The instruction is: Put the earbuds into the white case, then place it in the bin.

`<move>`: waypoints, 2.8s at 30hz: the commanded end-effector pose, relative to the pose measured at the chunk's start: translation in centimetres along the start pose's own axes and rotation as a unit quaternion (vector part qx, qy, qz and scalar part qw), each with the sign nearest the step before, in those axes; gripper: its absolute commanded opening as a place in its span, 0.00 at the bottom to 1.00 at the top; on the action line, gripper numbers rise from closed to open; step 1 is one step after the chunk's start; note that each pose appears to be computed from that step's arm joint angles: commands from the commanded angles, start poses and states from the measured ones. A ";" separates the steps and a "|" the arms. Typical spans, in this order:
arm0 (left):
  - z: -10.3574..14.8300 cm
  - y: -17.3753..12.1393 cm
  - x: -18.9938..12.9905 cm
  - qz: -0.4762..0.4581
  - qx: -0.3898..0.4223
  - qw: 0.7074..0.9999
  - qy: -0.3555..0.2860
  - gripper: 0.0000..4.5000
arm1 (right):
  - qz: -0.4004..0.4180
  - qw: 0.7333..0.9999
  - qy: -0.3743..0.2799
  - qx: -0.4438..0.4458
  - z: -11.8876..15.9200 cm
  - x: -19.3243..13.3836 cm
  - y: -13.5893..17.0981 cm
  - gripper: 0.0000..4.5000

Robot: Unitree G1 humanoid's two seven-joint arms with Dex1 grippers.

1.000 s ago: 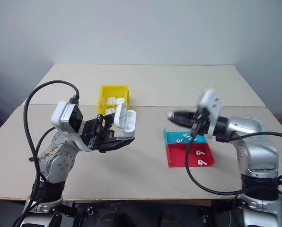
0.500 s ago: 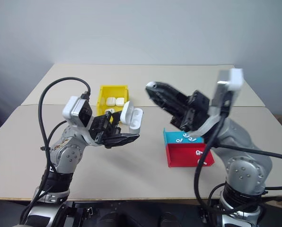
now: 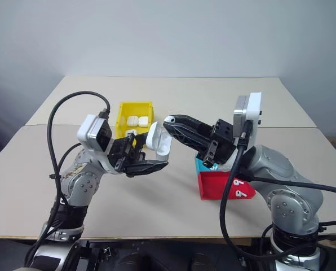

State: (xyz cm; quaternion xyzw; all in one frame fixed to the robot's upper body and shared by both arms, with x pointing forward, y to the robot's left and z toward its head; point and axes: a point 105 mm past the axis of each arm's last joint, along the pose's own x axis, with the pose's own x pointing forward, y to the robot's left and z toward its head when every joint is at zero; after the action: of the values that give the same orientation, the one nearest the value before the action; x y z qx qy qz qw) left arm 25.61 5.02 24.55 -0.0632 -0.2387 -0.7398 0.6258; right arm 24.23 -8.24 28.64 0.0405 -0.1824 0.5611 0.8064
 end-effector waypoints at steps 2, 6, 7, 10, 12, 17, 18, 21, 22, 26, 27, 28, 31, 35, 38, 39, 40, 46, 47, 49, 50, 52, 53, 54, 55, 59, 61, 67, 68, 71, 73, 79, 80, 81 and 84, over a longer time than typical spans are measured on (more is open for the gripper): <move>1.0 -0.1 0.3 -0.002 0.022 1.000 -0.011 0.61 | 0.011 1.000 -0.014 -0.011 0.6 0.3 0.4 0.14; 0.9 -0.2 0.3 -0.004 0.019 1.000 -0.011 0.61 | 0.008 0.999 -0.044 -0.014 1.6 0.5 0.3 0.14; 0.9 -0.2 0.3 -0.004 0.019 1.000 -0.011 0.61 | 0.007 0.998 -0.054 -0.011 1.8 0.5 0.2 0.14; 0.8 -0.2 0.3 -0.004 0.018 1.000 -0.010 0.61 | 0.008 0.997 -0.072 -0.004 2.3 0.6 0.2 0.14; 0.8 -0.1 0.3 -0.004 0.017 1.000 -0.010 0.61 | 0.013 0.997 -0.078 -0.002 2.5 0.6 0.4 0.14; 0.8 0.0 0.3 -0.002 0.018 1.000 -0.010 0.61 | 0.024 0.998 -0.057 0.004 1.9 0.4 0.7 0.14; 0.8 0.0 0.2 -0.001 0.019 1.000 -0.010 0.61 | 0.023 0.999 -0.045 0.003 1.5 0.3 0.7 0.14; 0.8 0.0 0.2 0.000 0.019 1.000 -0.009 0.61 | 0.021 1.000 -0.021 0.001 0.6 0.3 0.6 0.14; 0.8 0.0 0.2 0.000 0.020 1.000 -0.008 0.61 | 0.021 1.000 -0.016 0.000 0.4 0.3 0.6 0.14; 0.8 0.0 0.2 0.002 0.021 1.000 -0.008 0.61 | 0.024 1.000 -0.001 -0.005 0.0 0.4 0.5 0.14; 0.8 0.1 0.2 0.002 0.021 1.000 -0.008 0.61 | 0.024 1.000 0.002 -0.005 -0.1 0.4 0.5 0.14; 0.8 0.1 0.2 0.003 0.022 1.000 -0.008 0.61 | 0.026 1.000 0.005 -0.006 -0.2 0.3 0.6 0.14; 0.8 0.0 0.2 0.003 0.022 1.000 -0.007 0.61 | 0.033 0.999 0.003 -0.006 -0.2 0.3 0.8 0.14; 0.7 0.0 0.2 0.004 0.021 1.000 -0.007 0.61 | 0.043 0.999 -0.005 0.001 0.0 0.4 1.2 0.14; 0.7 0.0 0.3 0.003 0.021 1.000 -0.009 0.61 | 0.044 0.999 0.003 0.002 -0.3 0.4 1.3 0.14; 0.7 0.0 0.3 0.003 0.022 1.000 -0.009 0.61 | 0.041 0.999 0.009 0.002 -0.5 0.5 1.3 0.14; 0.7 0.1 0.3 0.003 0.022 1.000 -0.009 0.61 | 0.040 0.999 0.013 0.001 -0.7 0.5 1.2 0.14; 0.7 0.0 0.2 0.002 0.024 1.000 -0.009 0.61 | 0.034 0.999 0.036 -0.002 -1.2 0.3 0.8 0.30; 0.7 0.1 0.2 0.003 0.025 1.000 -0.009 0.61 | 0.033 0.999 0.042 -0.004 -1.3 0.3 0.8 0.35; 0.8 0.1 0.2 0.003 0.026 1.000 -0.009 0.61 | 0.033 0.998 0.049 -0.012 -1.3 0.1 0.6 0.50; 0.8 0.1 0.2 0.003 0.026 1.000 -0.009 0.61 | 0.033 0.998 0.051 -0.015 -1.3 0.0 0.6 0.56; 0.8 0.1 0.2 0.004 0.028 1.000 -0.009 0.61 | 0.033 0.998 0.054 -0.019 -1.1 -0.1 0.4 0.63; 0.8 0.1 0.2 0.005 0.028 1.000 -0.009 0.61 | 0.034 0.998 0.054 -0.020 -1.0 -0.2 0.3 0.63; 0.8 0.1 0.2 0.006 0.028 1.000 -0.009 0.61 | 0.035 0.998 0.054 -0.020 -0.9 -0.3 0.3 0.63; 0.8 0.1 0.2 0.006 0.028 1.000 -0.009 0.61 | 0.036 0.998 0.056 -0.022 -0.9 -0.4 0.2 0.63; 0.7 0.1 0.1 0.012 0.030 0.999 -0.010 0.61 | 0.035 0.997 0.061 -0.030 -0.5 -0.6 -0.3 0.63; 0.7 0.1 -0.1 0.018 0.032 0.999 -0.011 0.61 | 0.031 0.996 0.066 -0.042 0.2 -1.1 -0.9 0.63; 0.7 0.2 -0.4 0.035 0.046 0.998 -0.006 0.61 | 0.002 0.987 0.115 -0.116 2.5 -2.9 -3.9 0.63; 0.7 0.3 -0.5 0.042 0.050 0.998 -0.003 0.61 | -0.001 0.977 0.155 -0.148 2.2 -3.3 -4.7 0.63; 0.7 0.6 -0.8 0.068 0.062 0.996 0.007 0.61 | 0.014 0.914 0.314 -0.255 -0.5 -4.8 -7.2 0.63; 0.7 0.9 -0.8 0.085 0.066 0.994 0.014 0.61 | 0.048 0.862 0.403 -0.304 -2.6 -5.7 -8.8 0.63; 0.1 0.8 -1.0 0.108 0.059 0.992 0.024 0.61 | 0.163 0.740 0.531 -0.379 -6.9 -6.5 -12.4 0.63; -0.1 0.8 -1.0 0.117 0.048 0.992 0.024 0.61 | 0.178 0.723 0.544 -0.386 -7.4 -6.6 -12.9 0.63; -0.2 1.0 -1.1 0.133 0.038 0.990 0.022 0.61 | 0.188 0.713 0.553 -0.389 -7.8 -6.5 -13.4 0.63; -0.3 1.4 -1.1 0.173 0.025 0.985 0.011 0.61 | 0.212 0.700 0.564 -0.384 -8.4 -6.6 -14.1 0.63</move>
State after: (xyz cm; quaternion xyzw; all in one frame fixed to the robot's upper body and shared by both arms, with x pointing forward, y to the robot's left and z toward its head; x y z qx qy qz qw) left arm 27.82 5.87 23.13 -0.0800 -0.2194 -0.6192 0.7497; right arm 37.15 -16.57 19.76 -0.6186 0.1085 0.5191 0.5797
